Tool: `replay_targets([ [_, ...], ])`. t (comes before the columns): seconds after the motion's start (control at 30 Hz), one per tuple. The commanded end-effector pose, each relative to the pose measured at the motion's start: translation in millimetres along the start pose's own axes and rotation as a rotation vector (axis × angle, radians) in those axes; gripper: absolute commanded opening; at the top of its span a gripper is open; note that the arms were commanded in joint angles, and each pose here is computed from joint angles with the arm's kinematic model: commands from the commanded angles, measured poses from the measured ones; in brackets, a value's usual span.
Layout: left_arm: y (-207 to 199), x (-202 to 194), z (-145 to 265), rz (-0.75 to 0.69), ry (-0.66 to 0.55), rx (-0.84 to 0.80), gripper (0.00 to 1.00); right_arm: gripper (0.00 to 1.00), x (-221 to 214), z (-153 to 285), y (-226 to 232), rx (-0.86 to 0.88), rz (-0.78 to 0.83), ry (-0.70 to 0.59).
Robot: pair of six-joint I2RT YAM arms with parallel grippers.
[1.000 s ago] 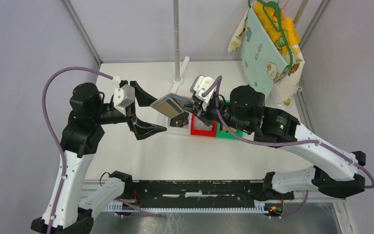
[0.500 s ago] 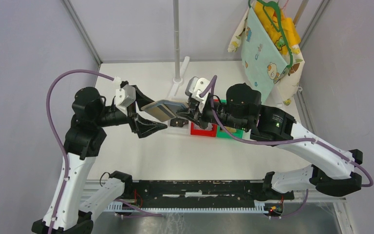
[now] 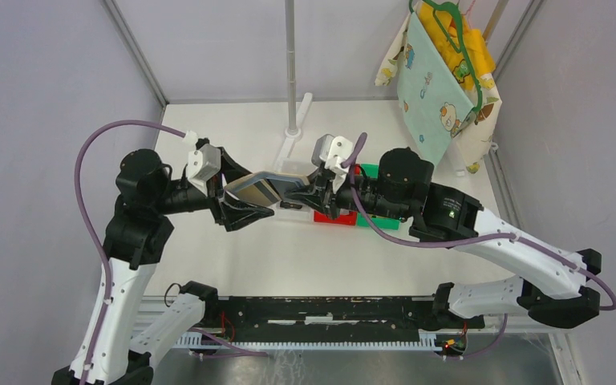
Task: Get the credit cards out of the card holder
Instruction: Remove the credit card from the card holder.
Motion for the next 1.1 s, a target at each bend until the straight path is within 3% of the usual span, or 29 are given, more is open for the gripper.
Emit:
replay_targets([
  [0.0, -8, 11, 2, -0.006, -0.022, -0.023, 0.69, 0.00, 34, 15, 6, 0.014, -0.020, -0.194],
  [0.23, -19, 16, 4, -0.016, -0.041, -0.069, 0.49, 0.00, 32, 21, 4, 0.002, -0.077, -0.250],
  [0.63, -24, 38, 7, -0.011, -0.099, -0.073, 0.43, 0.00, 26, 21, -3, 0.009, -0.196, -0.371],
  [0.83, -1, 29, 5, -0.009, -0.068, 0.061, 0.19, 0.00, 26, 25, -3, 0.032, -0.225, -0.398],
  [0.97, 4, 29, 4, -0.005, -0.070, 0.093, 0.22, 0.00, 20, 28, -4, 0.044, -0.247, -0.405],
  [1.07, 2, 28, 2, 0.036, -0.078, 0.070, 0.36, 0.00, 17, 28, -5, 0.055, -0.267, -0.417],
])
Point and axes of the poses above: each gripper's point midway between its finger pads, its own z axis back along the fingers, its own y axis along the line the jaws close on, x = y × z, the point moved 2 cm from there along z, back along the fingers, and after that the axes turned 12 degrees about -z, right-handed, at the moved point
